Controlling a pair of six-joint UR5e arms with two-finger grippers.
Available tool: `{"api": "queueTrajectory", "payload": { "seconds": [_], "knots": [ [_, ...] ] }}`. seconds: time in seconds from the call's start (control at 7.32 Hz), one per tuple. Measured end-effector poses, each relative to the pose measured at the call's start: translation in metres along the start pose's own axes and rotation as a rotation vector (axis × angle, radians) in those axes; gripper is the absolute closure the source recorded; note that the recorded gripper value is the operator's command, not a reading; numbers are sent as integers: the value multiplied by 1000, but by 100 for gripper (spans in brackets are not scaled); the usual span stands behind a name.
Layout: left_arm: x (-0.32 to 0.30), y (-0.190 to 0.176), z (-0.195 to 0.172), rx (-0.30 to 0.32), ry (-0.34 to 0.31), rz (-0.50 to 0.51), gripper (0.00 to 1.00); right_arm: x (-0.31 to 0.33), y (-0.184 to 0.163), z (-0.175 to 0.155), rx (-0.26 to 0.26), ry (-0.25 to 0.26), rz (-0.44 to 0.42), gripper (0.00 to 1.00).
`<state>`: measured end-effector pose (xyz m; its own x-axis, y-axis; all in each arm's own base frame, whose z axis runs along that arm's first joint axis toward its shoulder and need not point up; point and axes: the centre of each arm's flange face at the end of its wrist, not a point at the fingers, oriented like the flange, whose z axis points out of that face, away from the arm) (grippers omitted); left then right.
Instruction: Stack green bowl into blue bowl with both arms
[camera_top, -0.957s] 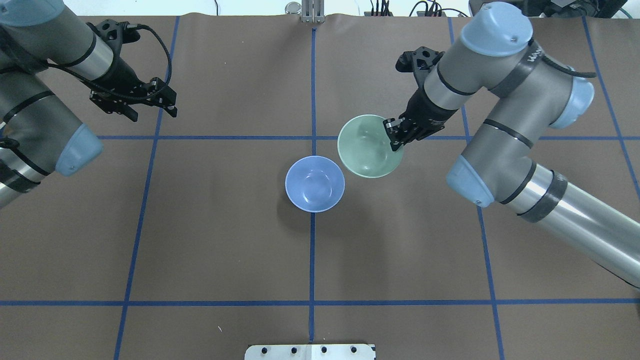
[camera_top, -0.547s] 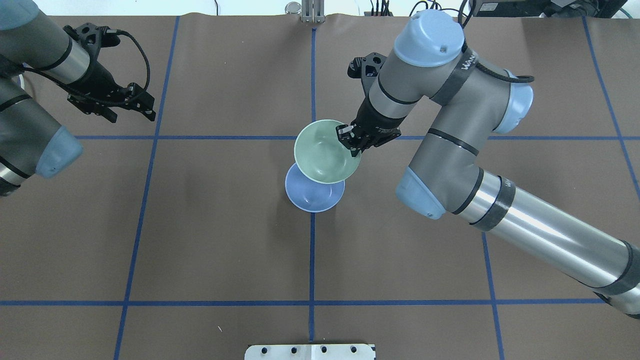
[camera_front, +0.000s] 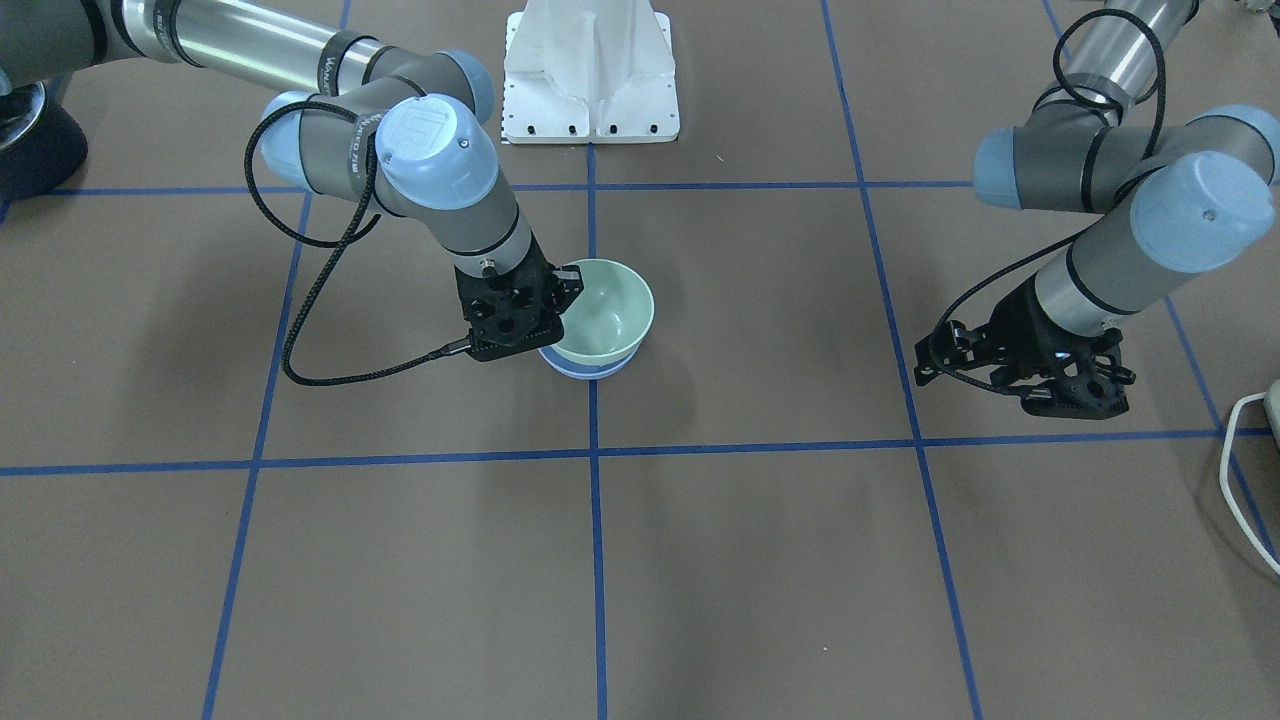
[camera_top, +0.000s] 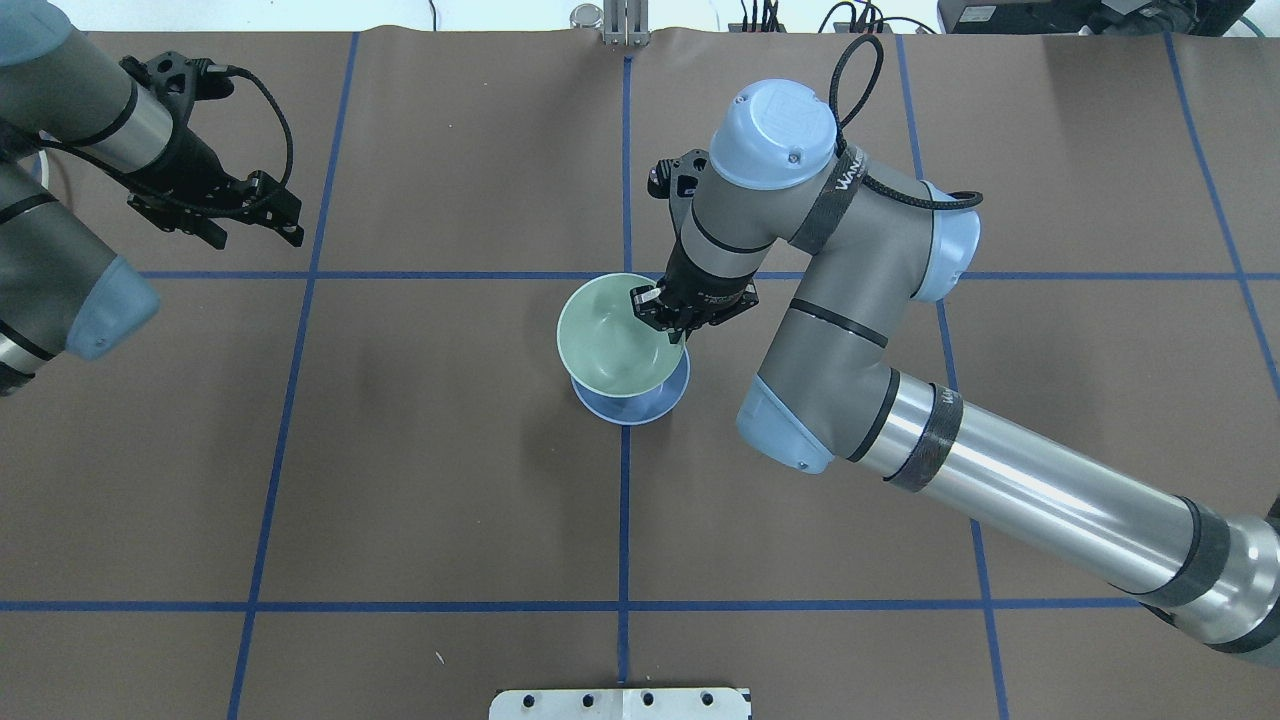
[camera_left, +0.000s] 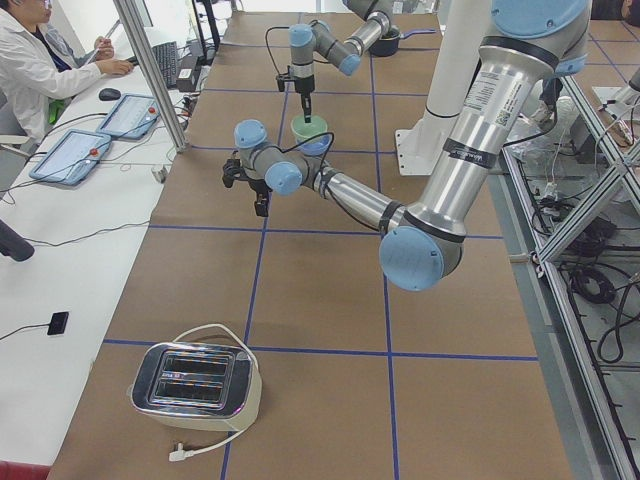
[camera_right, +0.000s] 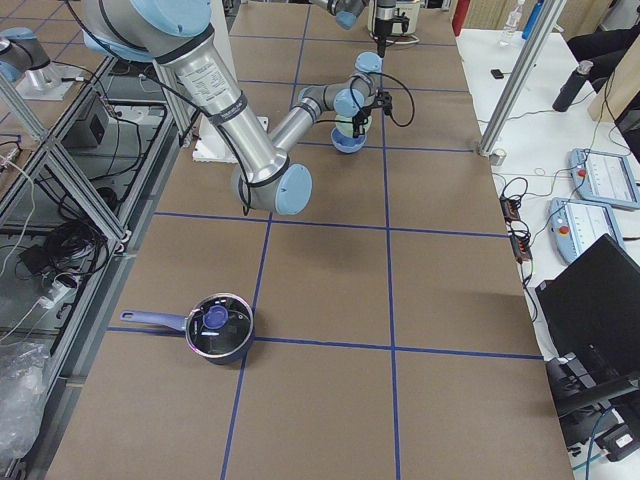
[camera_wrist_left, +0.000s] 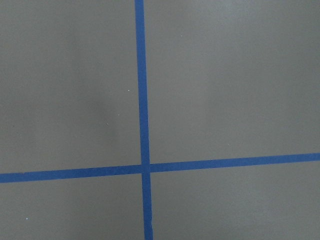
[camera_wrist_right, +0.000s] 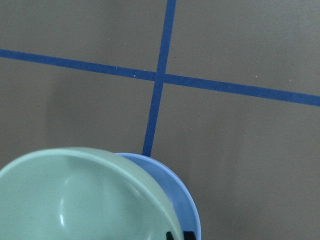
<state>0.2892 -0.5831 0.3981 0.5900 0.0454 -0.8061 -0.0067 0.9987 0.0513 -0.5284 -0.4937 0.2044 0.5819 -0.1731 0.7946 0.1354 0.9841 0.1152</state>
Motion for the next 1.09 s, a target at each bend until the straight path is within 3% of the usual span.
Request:
{"api": "queueTrajectory", "payload": {
  "seconds": [1.09],
  "knots": [
    [-1,0,5,-3,-6,-1,3,1,2,20,6,27,-8,88]
  ]
}}
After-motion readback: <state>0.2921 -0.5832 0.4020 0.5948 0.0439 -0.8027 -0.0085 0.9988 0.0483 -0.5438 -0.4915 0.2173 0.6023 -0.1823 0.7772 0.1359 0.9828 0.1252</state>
